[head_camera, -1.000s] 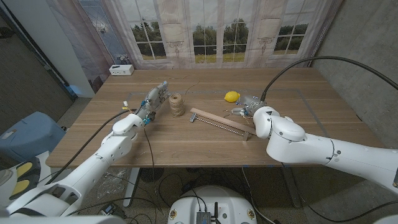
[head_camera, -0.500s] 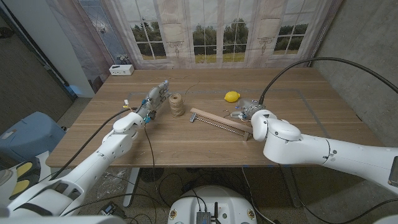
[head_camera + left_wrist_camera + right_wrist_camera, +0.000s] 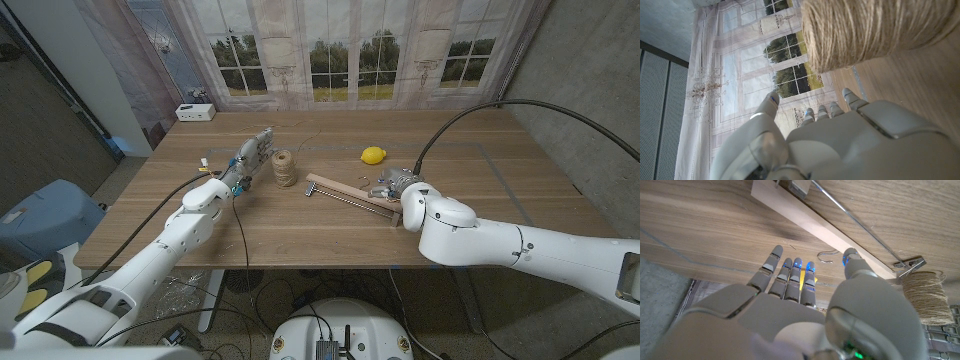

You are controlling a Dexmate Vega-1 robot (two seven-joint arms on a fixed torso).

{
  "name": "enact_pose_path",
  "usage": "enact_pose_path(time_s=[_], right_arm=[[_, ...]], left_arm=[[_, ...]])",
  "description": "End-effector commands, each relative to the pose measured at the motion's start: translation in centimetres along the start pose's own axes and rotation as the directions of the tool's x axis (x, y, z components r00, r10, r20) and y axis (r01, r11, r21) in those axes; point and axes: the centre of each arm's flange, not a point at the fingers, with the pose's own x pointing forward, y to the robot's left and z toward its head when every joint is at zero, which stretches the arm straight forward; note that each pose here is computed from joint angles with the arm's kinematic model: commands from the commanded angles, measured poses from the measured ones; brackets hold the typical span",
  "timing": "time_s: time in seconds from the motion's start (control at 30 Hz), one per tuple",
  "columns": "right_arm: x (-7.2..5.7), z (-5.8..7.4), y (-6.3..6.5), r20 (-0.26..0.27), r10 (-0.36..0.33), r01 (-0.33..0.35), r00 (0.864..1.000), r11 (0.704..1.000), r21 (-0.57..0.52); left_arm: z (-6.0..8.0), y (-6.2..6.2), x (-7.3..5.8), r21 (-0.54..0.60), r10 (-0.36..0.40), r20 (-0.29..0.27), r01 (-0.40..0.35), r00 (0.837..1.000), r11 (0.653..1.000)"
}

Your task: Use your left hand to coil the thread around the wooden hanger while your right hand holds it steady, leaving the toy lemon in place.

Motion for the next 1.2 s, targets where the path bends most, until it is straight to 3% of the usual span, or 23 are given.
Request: enact_pose_path(time_s=[0.03,0.4,0.73,1.0,1.2], right_arm=[[0.7,-0.1,1.2,-0.023,0.008,-0.008,1.0,0.999,-0.033],[1.4,-0.5,2.0,-0.095,0.021,-0.027,0.995,0.997,-0.065],[2.4,-0.8,2.4,-0.13,0.002,-0.016,0.991,0.994,-0.108],[3.4,-1.2,2.9,-0.169,0.03,-0.052,0.985,0.991,-0.125],[4.2,-1.3,3.3,-0.217,0.007,-0.043,0.976,0.986,-0.161]], left_arm=[[0.2,0.0,0.2,0.004,-0.008,-0.004,0.008,1.0,1.0],[0.2,0.1,0.1,0.004,-0.006,-0.002,0.006,1.0,1.0],[0.3,0.2,0.0,0.003,-0.002,0.002,0.002,1.0,1.0],[0.4,0.3,-0.1,0.002,0.005,0.003,-0.005,1.0,1.0],[0.4,0.4,0.0,-0.001,0.006,0.003,-0.006,1.0,1.0]])
